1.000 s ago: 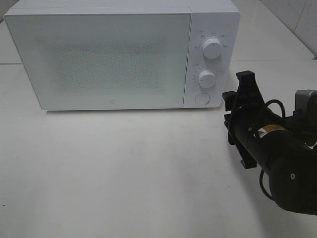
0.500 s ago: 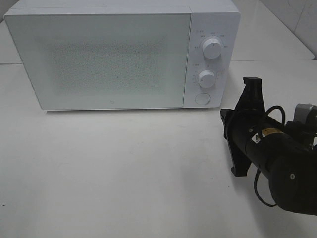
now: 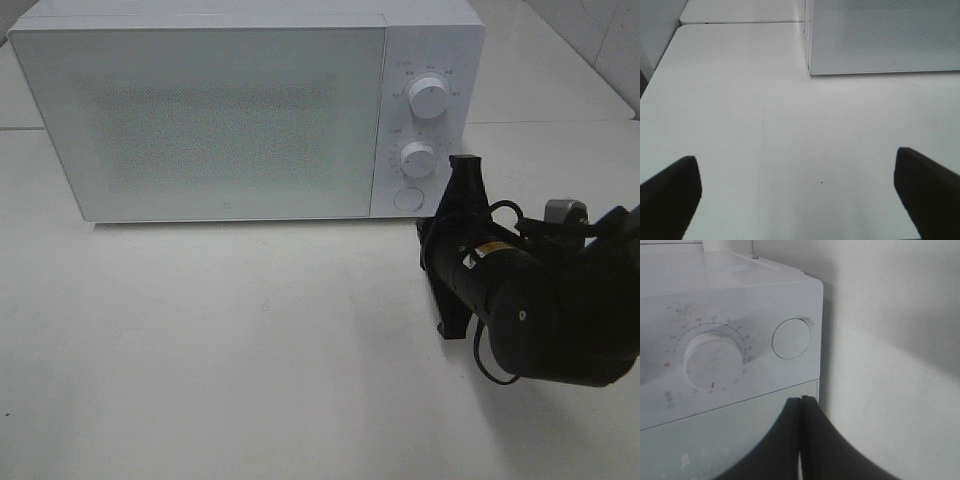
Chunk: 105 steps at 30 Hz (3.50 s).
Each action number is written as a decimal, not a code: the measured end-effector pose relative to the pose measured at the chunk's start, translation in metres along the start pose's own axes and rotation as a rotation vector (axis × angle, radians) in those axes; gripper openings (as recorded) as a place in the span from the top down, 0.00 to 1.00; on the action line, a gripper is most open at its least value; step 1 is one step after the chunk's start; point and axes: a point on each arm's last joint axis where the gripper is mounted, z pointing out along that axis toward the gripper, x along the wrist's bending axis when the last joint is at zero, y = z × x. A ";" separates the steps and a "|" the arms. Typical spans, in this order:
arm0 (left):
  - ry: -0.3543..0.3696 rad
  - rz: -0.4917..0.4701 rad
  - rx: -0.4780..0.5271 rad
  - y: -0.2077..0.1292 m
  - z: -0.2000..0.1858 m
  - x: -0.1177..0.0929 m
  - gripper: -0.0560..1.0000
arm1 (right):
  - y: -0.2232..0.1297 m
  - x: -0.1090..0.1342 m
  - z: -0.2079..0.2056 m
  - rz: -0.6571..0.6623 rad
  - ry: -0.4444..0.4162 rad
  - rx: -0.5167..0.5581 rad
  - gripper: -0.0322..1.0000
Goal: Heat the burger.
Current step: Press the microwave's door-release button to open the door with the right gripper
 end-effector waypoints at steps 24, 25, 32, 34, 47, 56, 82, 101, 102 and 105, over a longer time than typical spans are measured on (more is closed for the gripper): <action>0.000 0.000 0.000 0.000 0.000 0.000 0.01 | 0.000 0.011 0.068 0.005 0.001 -0.030 0.96; 0.000 0.000 0.000 0.000 0.000 0.000 0.01 | 0.001 0.013 0.069 0.003 0.006 -0.033 0.96; 0.000 0.000 0.000 0.000 0.000 0.000 0.01 | 0.005 0.017 0.077 -0.006 0.012 -0.047 0.96; 0.000 0.000 0.000 0.000 0.000 0.000 0.01 | 0.004 0.014 0.079 -0.008 -0.001 -0.043 0.96; 0.000 0.000 0.000 0.000 0.000 0.000 0.01 | 0.005 0.006 0.084 -0.016 -0.004 -0.053 0.96; 0.000 0.000 0.000 0.000 0.000 0.000 0.01 | 0.005 0.008 0.087 -0.015 0.020 -0.060 0.96; 0.000 0.000 0.000 0.000 0.000 0.000 0.01 | -0.003 0.012 0.099 -0.051 0.047 -0.112 0.96; 0.000 0.000 0.000 0.000 0.000 0.000 0.01 | -0.009 0.011 0.105 -0.034 -0.011 -0.142 0.96; 0.000 0.000 0.000 0.000 0.000 0.000 0.01 | -0.009 0.012 0.105 -0.032 -0.016 -0.138 0.96; 0.000 0.000 0.000 0.000 0.000 0.000 0.01 | -0.009 0.014 0.104 -0.022 -0.027 -0.131 0.96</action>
